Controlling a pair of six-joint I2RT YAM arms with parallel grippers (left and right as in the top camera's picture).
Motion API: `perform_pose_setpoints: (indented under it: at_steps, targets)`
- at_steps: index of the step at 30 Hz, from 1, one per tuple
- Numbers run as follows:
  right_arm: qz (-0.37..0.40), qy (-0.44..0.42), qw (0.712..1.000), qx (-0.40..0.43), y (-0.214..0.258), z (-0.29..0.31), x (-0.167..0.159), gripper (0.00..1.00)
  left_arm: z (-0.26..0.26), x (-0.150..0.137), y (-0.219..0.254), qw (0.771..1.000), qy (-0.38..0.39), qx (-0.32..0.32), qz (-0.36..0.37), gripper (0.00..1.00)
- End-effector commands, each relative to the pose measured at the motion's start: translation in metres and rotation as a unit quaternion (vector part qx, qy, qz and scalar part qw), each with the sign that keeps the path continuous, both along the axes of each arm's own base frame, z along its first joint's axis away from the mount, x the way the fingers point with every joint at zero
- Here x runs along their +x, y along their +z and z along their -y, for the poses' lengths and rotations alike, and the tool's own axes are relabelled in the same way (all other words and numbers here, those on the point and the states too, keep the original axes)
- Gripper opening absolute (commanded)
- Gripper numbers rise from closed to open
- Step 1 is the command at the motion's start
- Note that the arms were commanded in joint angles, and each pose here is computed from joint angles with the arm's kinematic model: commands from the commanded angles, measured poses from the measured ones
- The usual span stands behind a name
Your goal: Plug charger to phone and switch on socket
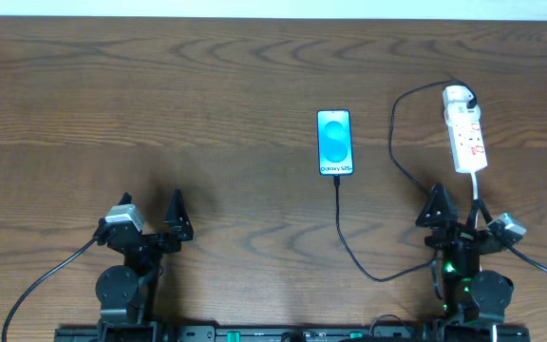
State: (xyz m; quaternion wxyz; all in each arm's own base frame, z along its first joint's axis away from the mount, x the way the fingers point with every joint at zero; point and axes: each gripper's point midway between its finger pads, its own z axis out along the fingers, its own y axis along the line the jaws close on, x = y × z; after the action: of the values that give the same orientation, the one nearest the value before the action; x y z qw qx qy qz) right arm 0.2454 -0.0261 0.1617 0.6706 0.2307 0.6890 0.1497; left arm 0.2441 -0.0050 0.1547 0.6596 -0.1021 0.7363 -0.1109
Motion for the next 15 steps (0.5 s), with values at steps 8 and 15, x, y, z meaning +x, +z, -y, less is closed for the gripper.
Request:
perform_pose_setpoints:
  at_steps: [8, 15]
  targets:
    - [-0.022, 0.047, 0.981, -0.185, -0.005, -0.016, 0.000, 0.99, 0.000, 0.000, -0.016, 1.000, -0.002, 0.006, -0.020, 0.98]
    - [-0.022, 0.047, 0.980, -0.194, -0.005, -0.016, 0.001, 0.99, 0.000, 0.000, -0.016, 1.000, -0.002, 0.006, -0.020, 0.98]
